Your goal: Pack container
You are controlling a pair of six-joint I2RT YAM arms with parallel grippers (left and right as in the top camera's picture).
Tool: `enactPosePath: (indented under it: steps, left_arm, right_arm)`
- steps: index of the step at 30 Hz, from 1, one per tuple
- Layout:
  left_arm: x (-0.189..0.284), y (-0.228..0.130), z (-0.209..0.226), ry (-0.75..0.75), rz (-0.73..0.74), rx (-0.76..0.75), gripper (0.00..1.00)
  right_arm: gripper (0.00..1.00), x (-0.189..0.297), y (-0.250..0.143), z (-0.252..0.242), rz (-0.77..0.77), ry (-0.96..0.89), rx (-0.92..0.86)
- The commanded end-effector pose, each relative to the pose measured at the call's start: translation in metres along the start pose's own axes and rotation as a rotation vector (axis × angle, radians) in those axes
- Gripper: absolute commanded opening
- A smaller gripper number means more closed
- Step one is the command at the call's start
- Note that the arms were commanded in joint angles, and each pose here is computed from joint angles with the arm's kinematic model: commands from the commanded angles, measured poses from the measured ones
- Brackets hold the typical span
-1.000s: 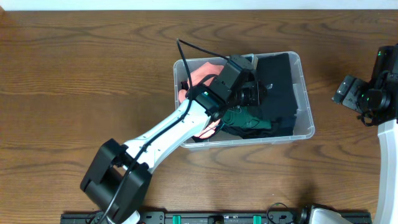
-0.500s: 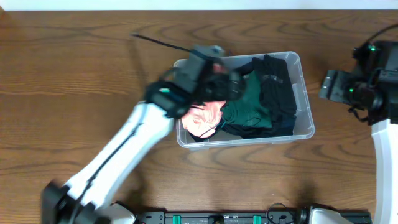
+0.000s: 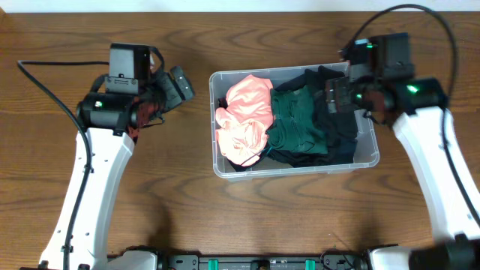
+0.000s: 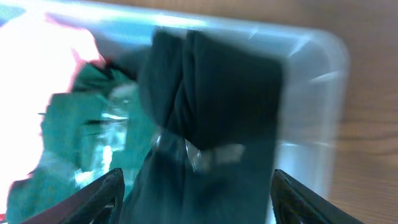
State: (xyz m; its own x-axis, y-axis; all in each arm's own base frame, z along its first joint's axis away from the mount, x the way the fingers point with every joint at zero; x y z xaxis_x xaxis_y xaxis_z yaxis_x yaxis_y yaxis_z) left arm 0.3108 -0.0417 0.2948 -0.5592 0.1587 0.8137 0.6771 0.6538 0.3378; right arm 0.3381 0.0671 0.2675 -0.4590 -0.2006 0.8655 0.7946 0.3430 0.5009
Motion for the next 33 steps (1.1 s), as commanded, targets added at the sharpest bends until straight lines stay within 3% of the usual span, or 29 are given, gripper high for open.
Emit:
enactPosePath:
  steps: [1, 6, 12, 18, 22, 24, 28, 33]
  left_arm:
    - [-0.002, 0.005, 0.007, 0.036, -0.005, -0.014, 0.98]
    - [-0.003, 0.005, 0.008, 0.04, -0.002, -0.017, 0.98]
    - [-0.003, 0.003, 0.01, 0.053, 0.012, -0.03, 0.98]
    - [-0.003, 0.003, 0.01, 0.055, 0.014, -0.03, 0.98]
    - [-0.002, 0.003, 0.011, 0.057, 0.014, -0.061, 0.98]
    - [-0.002, 0.005, 0.014, 0.093, -0.012, -0.075, 0.98]
    - [0.001, 0.015, 0.028, 0.26, -0.144, -0.08, 0.98]
    - [0.005, 0.019, 0.036, 0.362, -0.204, -0.086, 0.98]
  right_arm:
    - [0.71, -0.044, -0.005, 0.013, 0.113, 0.098, -0.009]
    - [0.56, -0.116, -0.027, 0.026, 0.317, 0.15, 0.002]
    - [0.62, -0.147, -0.044, 0.027, 0.427, 0.166, -0.019]
    - [0.78, -0.103, -0.022, 0.02, 0.323, 0.133, -0.013]
    - [0.89, -0.036, 0.003, 0.013, 0.155, 0.015, 0.017]
    - [0.99, 0.002, 0.012, 0.008, 0.052, -0.071, 0.023]
    - [0.99, 0.055, 0.014, -0.006, -0.098, -0.18, -0.006]
    - [0.99, 0.076, 0.001, -0.036, -0.111, -0.243, -0.114]
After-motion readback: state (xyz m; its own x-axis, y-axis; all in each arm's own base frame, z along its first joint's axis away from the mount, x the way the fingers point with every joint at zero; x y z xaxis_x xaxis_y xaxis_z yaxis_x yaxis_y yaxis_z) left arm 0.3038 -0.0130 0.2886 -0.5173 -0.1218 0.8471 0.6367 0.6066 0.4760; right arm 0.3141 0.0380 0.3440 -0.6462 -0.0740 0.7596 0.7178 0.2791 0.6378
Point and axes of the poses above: each gripper's point midway between its finger pads, its own x axis back along the fingers, its own z axis along the line the jaws close on, y = z × x, the point moved 9 cm from there along x, back along the fingers, and after that the axes turned 12 degrees about x, right-handed, at the moved point
